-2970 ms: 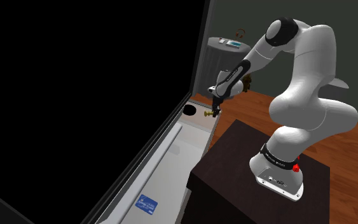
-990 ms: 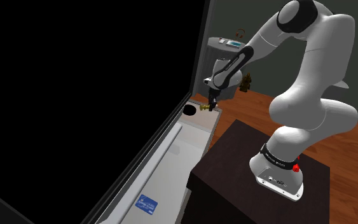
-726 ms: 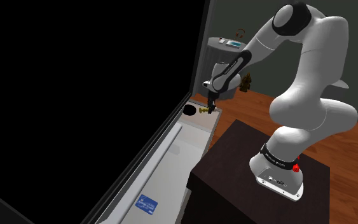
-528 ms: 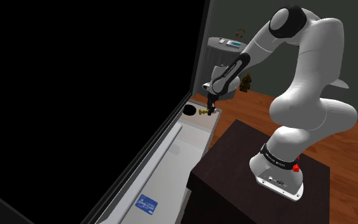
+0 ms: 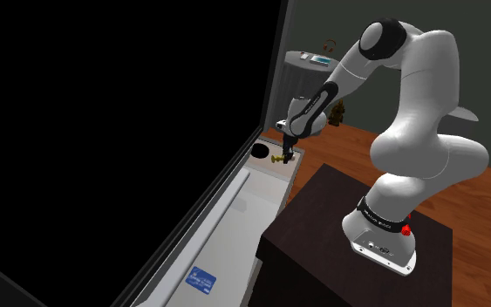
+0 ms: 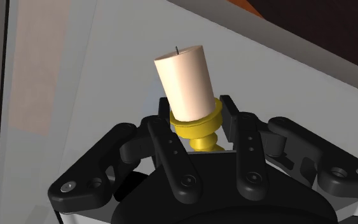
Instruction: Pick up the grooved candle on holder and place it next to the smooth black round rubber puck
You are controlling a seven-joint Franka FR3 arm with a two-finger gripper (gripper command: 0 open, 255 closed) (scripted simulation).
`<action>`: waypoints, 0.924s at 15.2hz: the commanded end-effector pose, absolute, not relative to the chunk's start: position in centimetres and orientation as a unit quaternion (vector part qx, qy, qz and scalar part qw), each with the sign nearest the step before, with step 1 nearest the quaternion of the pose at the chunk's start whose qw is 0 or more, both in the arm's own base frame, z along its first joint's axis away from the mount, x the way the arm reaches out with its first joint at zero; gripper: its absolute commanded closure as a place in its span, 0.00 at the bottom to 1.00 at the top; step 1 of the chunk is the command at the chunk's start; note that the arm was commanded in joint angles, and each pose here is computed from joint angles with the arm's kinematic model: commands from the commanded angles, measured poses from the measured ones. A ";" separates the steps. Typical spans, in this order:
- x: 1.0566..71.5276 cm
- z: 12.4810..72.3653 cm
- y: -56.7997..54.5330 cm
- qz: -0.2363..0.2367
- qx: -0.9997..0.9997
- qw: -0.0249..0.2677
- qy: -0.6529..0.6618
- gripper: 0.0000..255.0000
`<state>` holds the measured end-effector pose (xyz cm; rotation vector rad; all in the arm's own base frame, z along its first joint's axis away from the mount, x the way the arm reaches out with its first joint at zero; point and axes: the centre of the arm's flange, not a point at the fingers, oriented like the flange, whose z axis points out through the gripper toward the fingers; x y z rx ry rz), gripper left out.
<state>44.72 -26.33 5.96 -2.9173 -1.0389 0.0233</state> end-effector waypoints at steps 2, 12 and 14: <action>44.8 5.7 -26.3 0.007 -0.942 0.022 -0.335 1.00; 44.8 5.8 -26.3 0.007 -0.942 0.022 -0.335 0.00; 44.9 8.4 -26.4 0.007 -0.942 0.022 -0.335 0.00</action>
